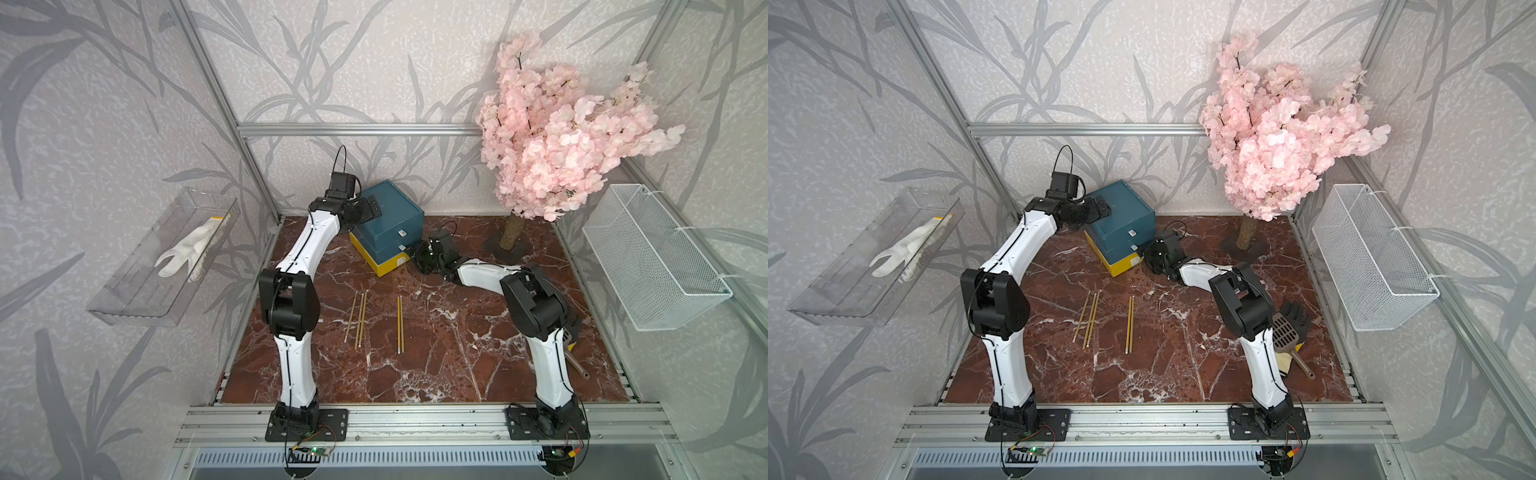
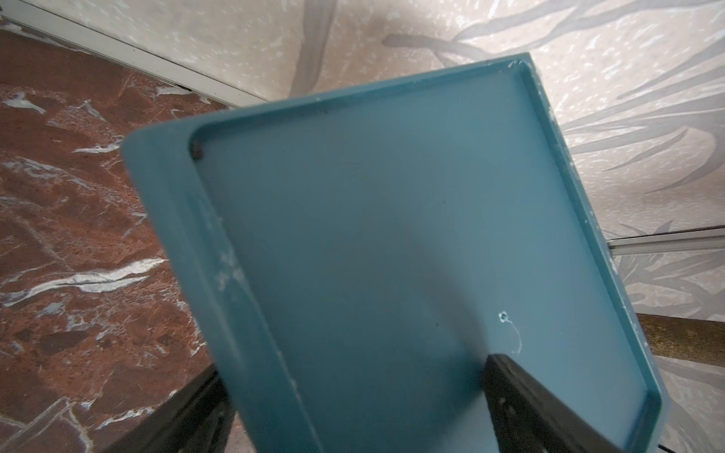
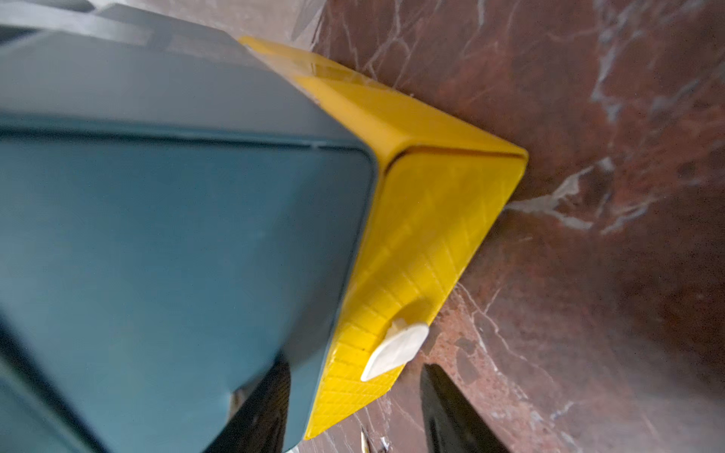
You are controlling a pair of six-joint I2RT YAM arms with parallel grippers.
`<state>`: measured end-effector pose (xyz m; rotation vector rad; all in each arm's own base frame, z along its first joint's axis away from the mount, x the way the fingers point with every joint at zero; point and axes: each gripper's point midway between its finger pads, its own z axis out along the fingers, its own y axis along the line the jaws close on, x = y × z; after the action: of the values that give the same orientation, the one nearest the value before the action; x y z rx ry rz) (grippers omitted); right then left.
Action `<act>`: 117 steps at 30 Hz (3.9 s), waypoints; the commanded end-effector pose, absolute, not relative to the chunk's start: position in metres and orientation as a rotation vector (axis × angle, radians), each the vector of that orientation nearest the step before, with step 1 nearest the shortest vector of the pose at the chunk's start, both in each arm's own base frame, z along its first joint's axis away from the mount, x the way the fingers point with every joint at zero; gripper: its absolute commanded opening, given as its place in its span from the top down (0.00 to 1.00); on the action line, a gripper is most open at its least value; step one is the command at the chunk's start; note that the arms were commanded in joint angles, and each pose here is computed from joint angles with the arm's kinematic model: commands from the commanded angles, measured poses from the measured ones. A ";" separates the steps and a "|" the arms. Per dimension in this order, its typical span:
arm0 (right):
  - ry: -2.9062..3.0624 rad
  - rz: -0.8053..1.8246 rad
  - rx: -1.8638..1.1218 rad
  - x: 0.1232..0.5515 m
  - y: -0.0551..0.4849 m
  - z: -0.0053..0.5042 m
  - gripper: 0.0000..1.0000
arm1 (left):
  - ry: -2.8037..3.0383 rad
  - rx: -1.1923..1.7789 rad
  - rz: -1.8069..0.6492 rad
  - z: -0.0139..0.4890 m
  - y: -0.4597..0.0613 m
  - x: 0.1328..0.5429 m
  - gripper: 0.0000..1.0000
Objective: Please place the pencils in the drawer according to their color
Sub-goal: Open the drawer in the storage box.
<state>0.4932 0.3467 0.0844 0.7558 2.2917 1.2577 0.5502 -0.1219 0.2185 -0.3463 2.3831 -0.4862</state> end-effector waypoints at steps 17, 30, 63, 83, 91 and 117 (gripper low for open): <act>2.343 1.225 0.820 0.486 0.347 0.055 0.45 | 2.652 -0.358 -0.429 0.143 -0.130 0.511 0.00; 2.388 1.208 0.832 0.494 0.358 0.042 0.46 | 2.659 -0.360 -0.432 0.138 -0.131 0.509 0.00; 2.489 1.164 0.900 0.371 0.287 0.036 0.50 | 2.655 -0.372 -0.456 0.138 -0.135 0.510 0.00; 2.408 1.230 0.581 0.371 0.287 0.097 0.41 | 2.500 -0.338 -0.476 0.217 -0.125 0.482 0.00; 2.407 1.192 0.479 0.358 0.279 0.121 0.41 | 2.537 -0.351 -0.386 0.204 -0.101 0.419 0.00; 2.552 1.117 0.320 0.310 0.300 0.086 0.42 | 2.513 -0.449 -0.347 0.191 -0.077 0.352 0.00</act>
<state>0.3032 0.2921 0.0835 0.3158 2.5857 1.0795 0.3639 -0.0860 0.2117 -0.4529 2.3864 -0.4544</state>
